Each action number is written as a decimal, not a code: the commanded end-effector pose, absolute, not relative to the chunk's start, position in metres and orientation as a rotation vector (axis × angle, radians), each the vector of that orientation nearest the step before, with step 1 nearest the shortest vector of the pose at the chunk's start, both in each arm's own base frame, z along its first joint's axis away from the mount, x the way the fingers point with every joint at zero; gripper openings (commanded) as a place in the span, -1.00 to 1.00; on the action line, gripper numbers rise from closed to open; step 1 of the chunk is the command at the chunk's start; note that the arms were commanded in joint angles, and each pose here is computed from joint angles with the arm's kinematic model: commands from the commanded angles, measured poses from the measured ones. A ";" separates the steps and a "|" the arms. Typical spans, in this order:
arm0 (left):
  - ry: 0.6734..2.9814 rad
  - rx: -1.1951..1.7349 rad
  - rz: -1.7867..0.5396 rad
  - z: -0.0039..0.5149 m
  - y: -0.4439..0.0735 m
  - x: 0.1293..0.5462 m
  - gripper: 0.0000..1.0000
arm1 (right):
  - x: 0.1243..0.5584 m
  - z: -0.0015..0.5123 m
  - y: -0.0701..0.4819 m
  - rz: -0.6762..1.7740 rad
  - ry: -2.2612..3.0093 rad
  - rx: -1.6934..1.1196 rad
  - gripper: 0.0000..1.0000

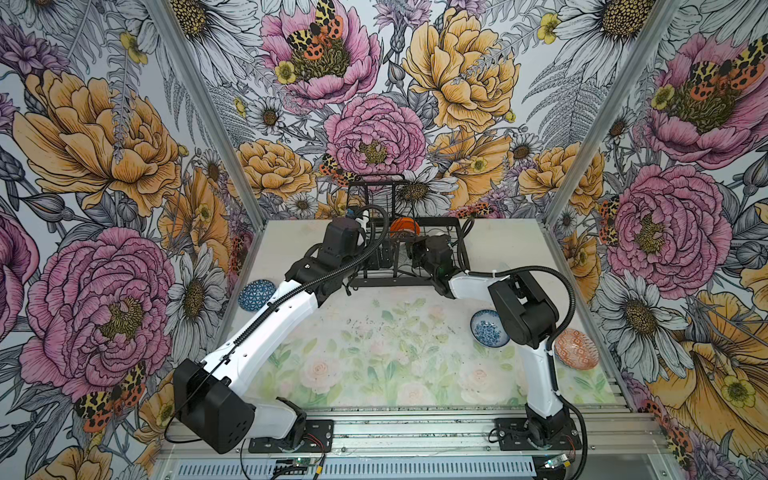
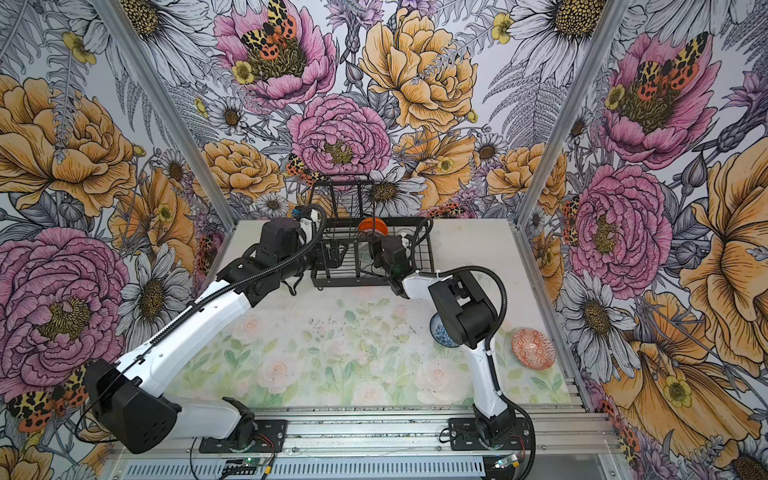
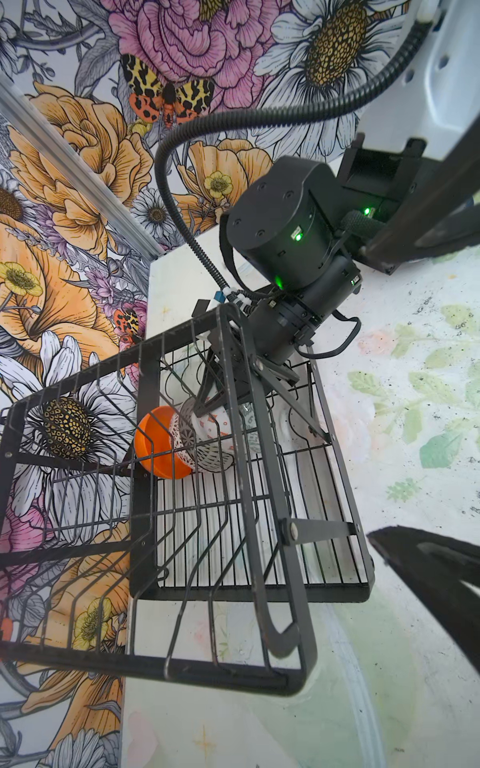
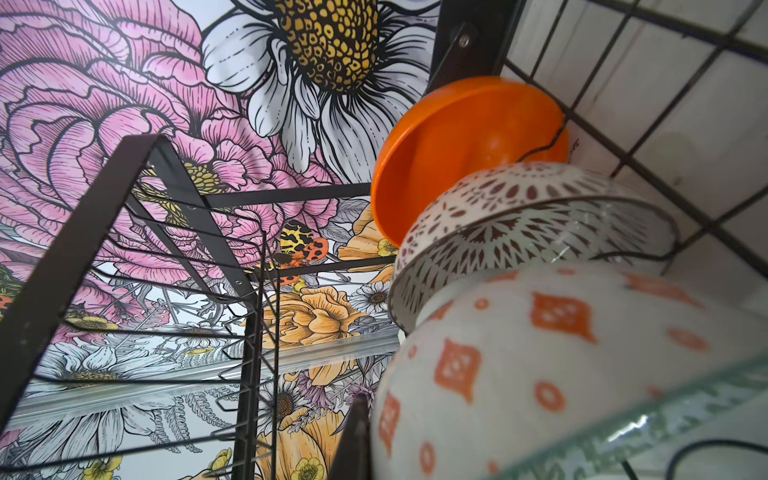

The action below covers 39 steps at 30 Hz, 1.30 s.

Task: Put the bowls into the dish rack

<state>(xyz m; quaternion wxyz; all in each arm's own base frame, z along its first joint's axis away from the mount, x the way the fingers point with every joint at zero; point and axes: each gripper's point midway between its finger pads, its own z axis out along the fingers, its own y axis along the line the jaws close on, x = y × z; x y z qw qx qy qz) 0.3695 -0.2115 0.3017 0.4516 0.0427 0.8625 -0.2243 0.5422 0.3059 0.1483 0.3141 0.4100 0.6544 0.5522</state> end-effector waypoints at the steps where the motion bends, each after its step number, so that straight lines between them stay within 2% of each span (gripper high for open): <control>1: 2.117 0.133 -0.556 0.309 -0.213 0.371 0.97 | 0.550 0.173 0.315 1.527 1.645 1.031 -1.00; 20: 2.127 0.132 -0.549 0.306 -0.214 0.374 0.97 | 0.532 0.142 0.322 1.505 1.740 1.073 -1.00; 39: 2.127 0.126 -0.539 0.304 -0.210 0.370 0.97 | 0.511 0.118 0.324 1.476 1.783 1.272 -1.00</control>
